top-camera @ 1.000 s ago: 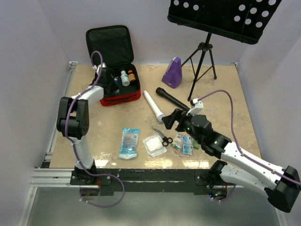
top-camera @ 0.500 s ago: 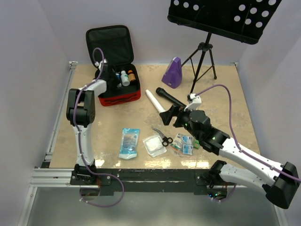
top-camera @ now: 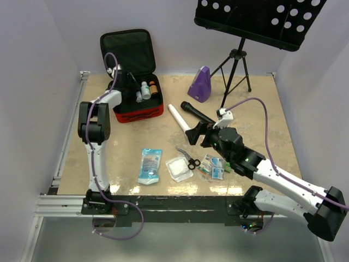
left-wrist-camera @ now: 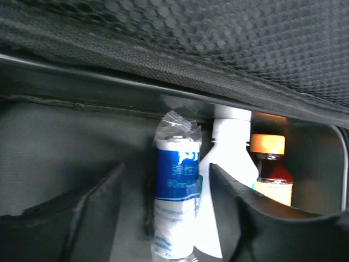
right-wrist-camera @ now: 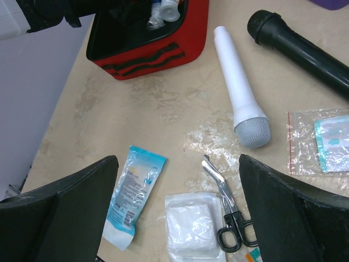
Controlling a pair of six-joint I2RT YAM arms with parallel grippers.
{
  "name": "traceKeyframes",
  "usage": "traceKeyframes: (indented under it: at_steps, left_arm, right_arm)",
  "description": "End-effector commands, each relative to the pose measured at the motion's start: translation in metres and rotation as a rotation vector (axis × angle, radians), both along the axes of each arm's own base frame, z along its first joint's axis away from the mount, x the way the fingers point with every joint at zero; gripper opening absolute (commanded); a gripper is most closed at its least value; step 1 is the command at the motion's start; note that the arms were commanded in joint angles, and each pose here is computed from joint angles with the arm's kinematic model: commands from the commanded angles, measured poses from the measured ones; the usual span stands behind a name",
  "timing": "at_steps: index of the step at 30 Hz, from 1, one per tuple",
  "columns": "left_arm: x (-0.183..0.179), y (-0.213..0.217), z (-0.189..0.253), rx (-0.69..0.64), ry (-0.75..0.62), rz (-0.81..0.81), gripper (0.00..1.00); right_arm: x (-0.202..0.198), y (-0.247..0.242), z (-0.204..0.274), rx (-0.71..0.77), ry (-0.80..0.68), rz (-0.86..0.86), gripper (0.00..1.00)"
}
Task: Organize the medicine kit
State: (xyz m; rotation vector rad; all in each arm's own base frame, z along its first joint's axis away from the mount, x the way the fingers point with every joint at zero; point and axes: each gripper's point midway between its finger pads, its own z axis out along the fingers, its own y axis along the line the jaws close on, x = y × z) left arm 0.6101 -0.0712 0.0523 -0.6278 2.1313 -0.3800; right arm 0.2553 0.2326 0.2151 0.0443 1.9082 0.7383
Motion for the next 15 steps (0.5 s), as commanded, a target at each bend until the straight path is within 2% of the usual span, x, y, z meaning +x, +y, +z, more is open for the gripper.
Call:
traceKeyframes:
  at_steps: [1, 4, 7, 11, 13, 14, 15]
  left_arm:
    - [0.011, -0.005, 0.051, -0.016, -0.113, -0.031, 0.71]
    - [0.003, -0.005, 0.086, -0.017, -0.162, -0.041, 0.76]
    - [-0.031, -0.022, 0.126, -0.043, -0.211, -0.106, 0.77]
    - [-0.106, -0.047, 0.187, 0.060, -0.336, -0.106, 0.81]
    - [-0.148, -0.064, 0.198, 0.138, -0.366, -0.110, 0.88]
    - [-0.169, -0.073, 0.194, 0.161, -0.352, -0.118, 1.00]
    - [-0.189, -0.074, 0.190, 0.180, -0.338, -0.103, 1.00]
  right_arm:
    - [0.006, 0.002, 0.018, 0.015, -0.045, -0.006, 0.98]
    - [0.005, 0.003, 0.021, 0.026, -0.046, 0.000, 0.98]
    - [0.005, 0.004, 0.024, 0.038, -0.056, 0.003, 0.98]
    - [0.006, 0.006, 0.018, 0.040, -0.062, 0.010, 0.98]
    - [0.007, 0.008, 0.007, 0.025, -0.046, 0.013, 0.98]
    - [0.006, 0.011, 0.002, 0.019, -0.037, 0.030, 0.98]
    - [0.004, 0.015, -0.005, 0.014, -0.022, 0.051, 0.98]
